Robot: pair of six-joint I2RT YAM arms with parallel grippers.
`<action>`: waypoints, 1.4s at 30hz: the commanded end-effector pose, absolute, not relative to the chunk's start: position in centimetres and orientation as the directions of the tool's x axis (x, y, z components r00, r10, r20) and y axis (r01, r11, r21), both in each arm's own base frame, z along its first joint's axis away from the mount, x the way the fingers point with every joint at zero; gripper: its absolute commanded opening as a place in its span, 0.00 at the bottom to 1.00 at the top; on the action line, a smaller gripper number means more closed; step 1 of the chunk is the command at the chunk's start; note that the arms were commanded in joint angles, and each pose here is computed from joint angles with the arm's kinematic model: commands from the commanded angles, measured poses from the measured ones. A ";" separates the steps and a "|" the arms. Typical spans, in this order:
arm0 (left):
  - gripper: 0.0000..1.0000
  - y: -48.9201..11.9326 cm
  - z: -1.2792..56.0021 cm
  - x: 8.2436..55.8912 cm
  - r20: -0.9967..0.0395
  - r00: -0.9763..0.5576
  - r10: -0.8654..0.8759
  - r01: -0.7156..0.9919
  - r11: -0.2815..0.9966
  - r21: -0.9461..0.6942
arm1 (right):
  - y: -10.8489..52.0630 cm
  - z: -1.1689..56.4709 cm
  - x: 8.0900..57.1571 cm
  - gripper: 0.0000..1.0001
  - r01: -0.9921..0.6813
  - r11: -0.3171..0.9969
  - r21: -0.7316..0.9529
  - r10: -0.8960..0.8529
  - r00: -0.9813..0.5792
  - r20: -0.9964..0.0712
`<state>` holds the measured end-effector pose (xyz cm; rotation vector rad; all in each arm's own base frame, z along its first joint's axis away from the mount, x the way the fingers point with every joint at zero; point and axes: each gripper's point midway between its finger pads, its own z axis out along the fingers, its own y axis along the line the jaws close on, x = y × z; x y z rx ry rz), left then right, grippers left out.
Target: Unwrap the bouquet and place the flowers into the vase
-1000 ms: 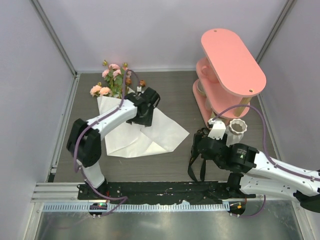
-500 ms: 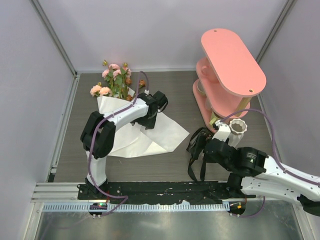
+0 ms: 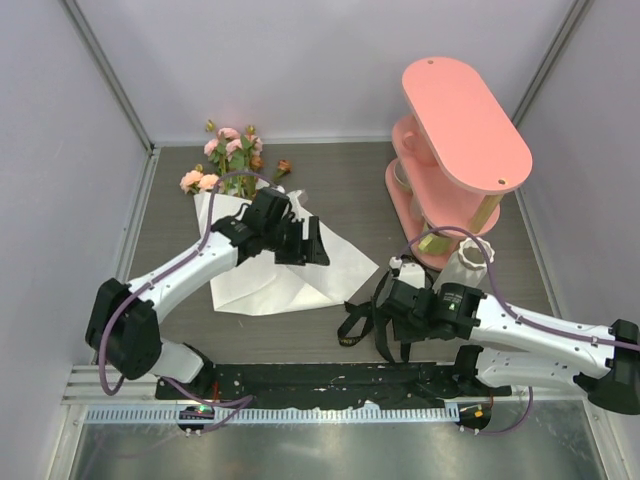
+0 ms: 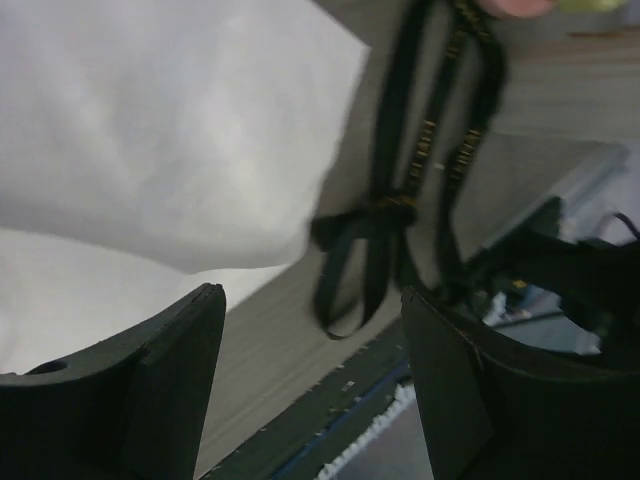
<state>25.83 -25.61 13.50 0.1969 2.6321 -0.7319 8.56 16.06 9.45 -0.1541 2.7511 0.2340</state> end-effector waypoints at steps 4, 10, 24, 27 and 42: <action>0.70 -34.8 20.4 22.0 -0.522 -0.847 0.103 0.520 0.372 -0.769 | 16.7 14.2 10.8 0.95 -0.128 0.970 0.207 -0.007 -0.863 -0.505; 0.55 -31.6 22.2 25.8 -0.596 -0.797 -0.100 0.448 0.564 -0.694 | 20.6 15.7 11.9 0.84 -0.236 0.908 0.347 0.004 -0.821 -0.570; 0.60 -18.7 18.2 28.0 -0.565 -0.783 -0.259 0.081 0.859 -0.505 | 32.4 5.5 14.1 0.22 -0.477 0.812 0.336 -0.242 -0.800 -0.549; 0.65 -17.3 17.7 28.7 -0.574 -0.790 -0.214 0.047 0.913 -0.405 | 30.6 3.7 15.5 0.21 -0.408 0.884 0.228 -0.227 -0.802 -0.553; 0.66 -16.8 15.2 32.7 -0.530 -0.842 -0.101 0.021 0.975 -0.220 | 17.6 4.4 15.8 0.18 -0.014 0.999 0.035 0.011 -0.771 -0.637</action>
